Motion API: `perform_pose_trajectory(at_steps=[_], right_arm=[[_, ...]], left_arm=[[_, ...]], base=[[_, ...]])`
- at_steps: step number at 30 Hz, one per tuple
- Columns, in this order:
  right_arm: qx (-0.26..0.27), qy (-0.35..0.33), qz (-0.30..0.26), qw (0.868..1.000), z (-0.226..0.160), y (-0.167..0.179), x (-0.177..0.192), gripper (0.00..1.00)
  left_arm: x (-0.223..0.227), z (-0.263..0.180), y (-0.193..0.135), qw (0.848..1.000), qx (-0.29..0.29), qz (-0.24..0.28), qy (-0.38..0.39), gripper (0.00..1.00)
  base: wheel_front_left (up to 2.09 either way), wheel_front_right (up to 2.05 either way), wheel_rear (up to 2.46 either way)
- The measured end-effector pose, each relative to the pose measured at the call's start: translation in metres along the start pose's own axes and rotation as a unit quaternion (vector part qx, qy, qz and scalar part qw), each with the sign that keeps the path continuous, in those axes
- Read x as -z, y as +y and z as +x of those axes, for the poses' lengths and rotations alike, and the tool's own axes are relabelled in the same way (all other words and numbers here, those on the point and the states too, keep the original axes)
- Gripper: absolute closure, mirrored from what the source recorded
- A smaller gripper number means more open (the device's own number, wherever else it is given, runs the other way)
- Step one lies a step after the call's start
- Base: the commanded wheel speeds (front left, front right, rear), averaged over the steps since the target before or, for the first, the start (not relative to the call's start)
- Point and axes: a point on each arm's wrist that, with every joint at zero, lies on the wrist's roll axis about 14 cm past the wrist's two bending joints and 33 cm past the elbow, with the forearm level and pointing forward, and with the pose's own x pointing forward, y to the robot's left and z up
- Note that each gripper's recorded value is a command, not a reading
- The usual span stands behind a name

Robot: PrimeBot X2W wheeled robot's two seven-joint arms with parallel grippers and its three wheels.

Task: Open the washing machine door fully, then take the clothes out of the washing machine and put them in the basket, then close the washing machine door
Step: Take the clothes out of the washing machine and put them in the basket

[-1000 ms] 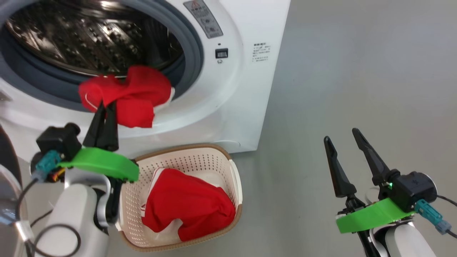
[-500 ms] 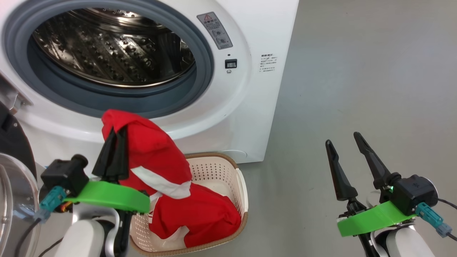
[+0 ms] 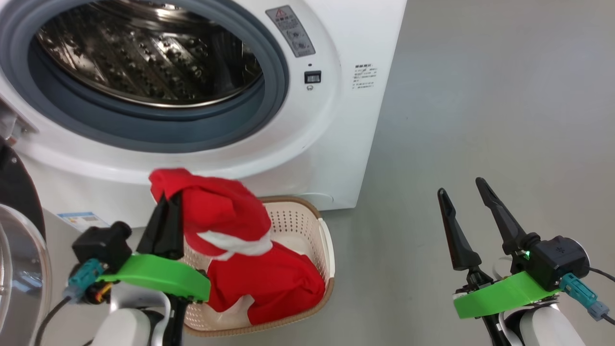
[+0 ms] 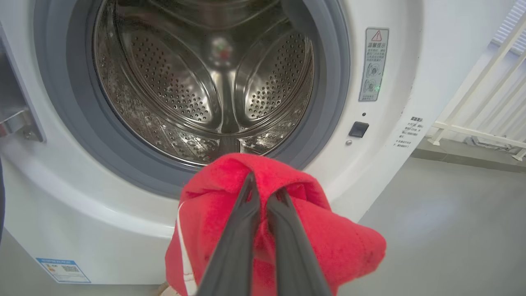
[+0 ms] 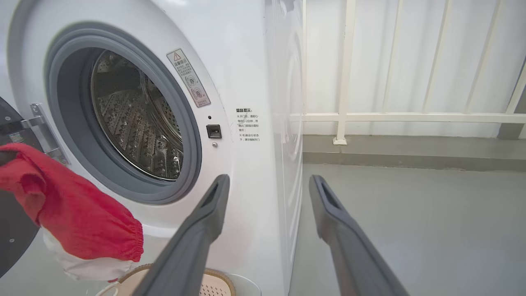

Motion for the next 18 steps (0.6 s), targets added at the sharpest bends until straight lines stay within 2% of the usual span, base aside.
perform_pose_trajectory(at_steps=[7,18], right_arm=[[-0.001,0.02,0.004,1.0,0.007,-0.001,0.017,0.0],[0.009,0.048,0.006,0.999,0.018,-0.011,0.041,0.0]], left_arm=[[0.064,0.003,0.008,0.994,-0.021,-0.059,0.092,1.0],[0.143,0.016,0.026,0.974,-0.051,-0.065,0.211,1.0]], base=[[0.0,0.0,0.0],[0.0,0.0,0.0]])
